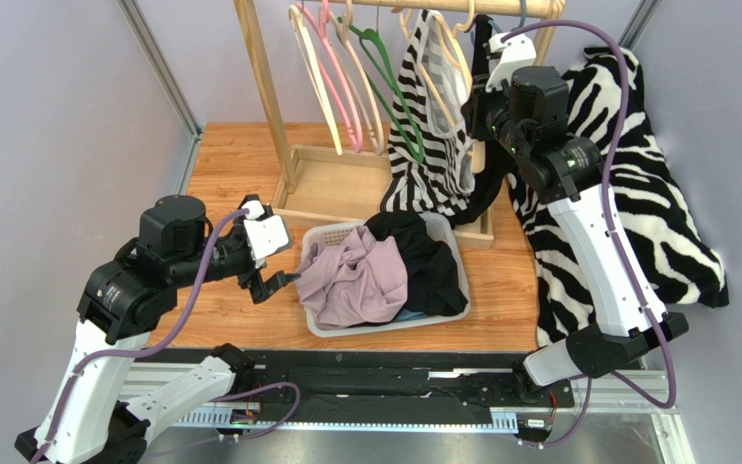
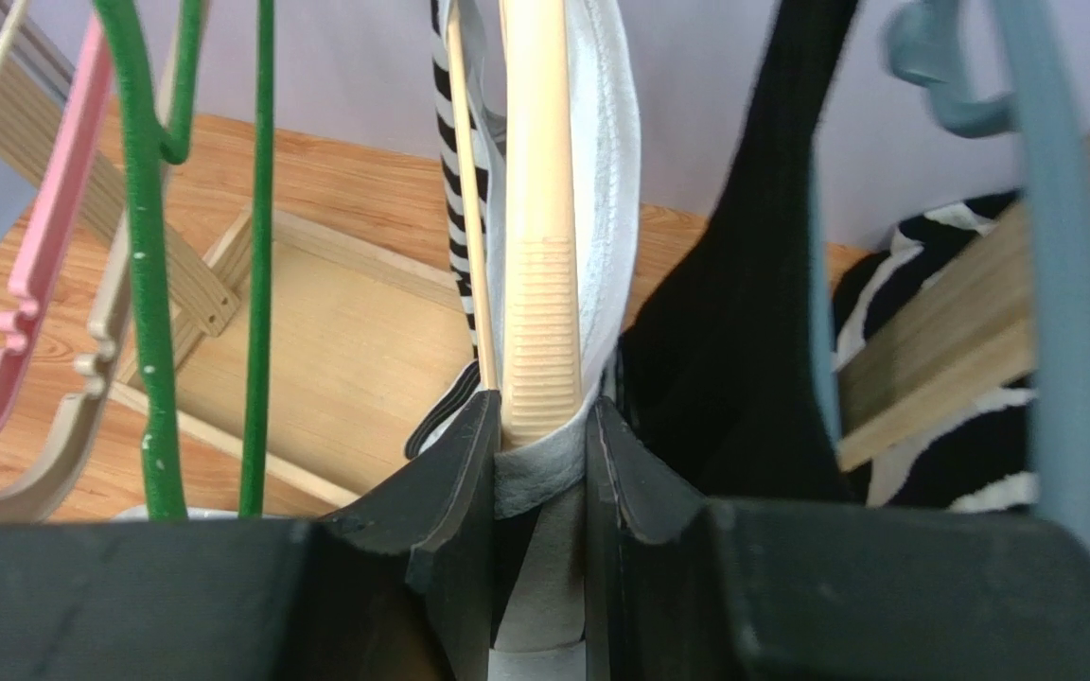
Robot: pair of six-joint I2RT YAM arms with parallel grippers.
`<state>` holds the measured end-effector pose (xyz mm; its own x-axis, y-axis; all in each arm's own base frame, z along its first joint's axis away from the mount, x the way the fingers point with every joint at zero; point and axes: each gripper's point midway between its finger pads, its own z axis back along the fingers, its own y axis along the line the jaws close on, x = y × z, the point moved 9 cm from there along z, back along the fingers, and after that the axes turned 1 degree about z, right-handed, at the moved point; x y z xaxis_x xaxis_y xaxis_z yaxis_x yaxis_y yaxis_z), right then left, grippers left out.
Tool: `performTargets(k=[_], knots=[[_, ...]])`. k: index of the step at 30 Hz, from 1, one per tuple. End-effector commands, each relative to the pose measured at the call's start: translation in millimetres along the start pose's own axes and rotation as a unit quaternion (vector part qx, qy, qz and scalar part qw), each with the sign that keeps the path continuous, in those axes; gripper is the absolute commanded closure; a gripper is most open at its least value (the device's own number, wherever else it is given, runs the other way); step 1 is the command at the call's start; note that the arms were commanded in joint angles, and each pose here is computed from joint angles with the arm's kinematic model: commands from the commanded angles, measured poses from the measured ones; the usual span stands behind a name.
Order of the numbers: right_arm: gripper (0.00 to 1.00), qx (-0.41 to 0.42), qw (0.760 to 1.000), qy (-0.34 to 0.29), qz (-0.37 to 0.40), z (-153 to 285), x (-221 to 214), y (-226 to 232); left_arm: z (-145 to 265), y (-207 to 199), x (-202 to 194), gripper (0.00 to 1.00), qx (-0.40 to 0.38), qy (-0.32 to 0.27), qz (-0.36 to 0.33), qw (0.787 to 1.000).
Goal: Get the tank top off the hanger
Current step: Pick up the hanger from the clothesline.
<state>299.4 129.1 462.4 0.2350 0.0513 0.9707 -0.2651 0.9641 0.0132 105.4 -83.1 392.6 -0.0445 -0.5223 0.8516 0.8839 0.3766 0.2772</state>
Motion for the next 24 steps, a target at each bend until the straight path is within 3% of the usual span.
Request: performTargets(k=[1, 11, 22, 24], knots=[[1.00, 0.034, 0.998, -0.013, 0.043, 6, -2, 29, 1, 1, 7, 0.01, 0.008, -0.021, 0.013, 1.000], [1.00, 0.042, 0.996, -0.038, 0.073, 2, 18, 64, 1, 1, 4, 0.01, 0.008, -0.014, 0.025, 1.000], [1.00, -0.004, 0.997, -0.039, 0.067, 0, 3, 56, 1, -4, -1, 0.01, -0.005, -0.009, 0.022, 1.000], [0.94, 0.003, 0.997, -0.041, 0.064, -1, -2, 57, 1, -5, -2, 0.01, -0.009, -0.010, 0.023, 1.000]])
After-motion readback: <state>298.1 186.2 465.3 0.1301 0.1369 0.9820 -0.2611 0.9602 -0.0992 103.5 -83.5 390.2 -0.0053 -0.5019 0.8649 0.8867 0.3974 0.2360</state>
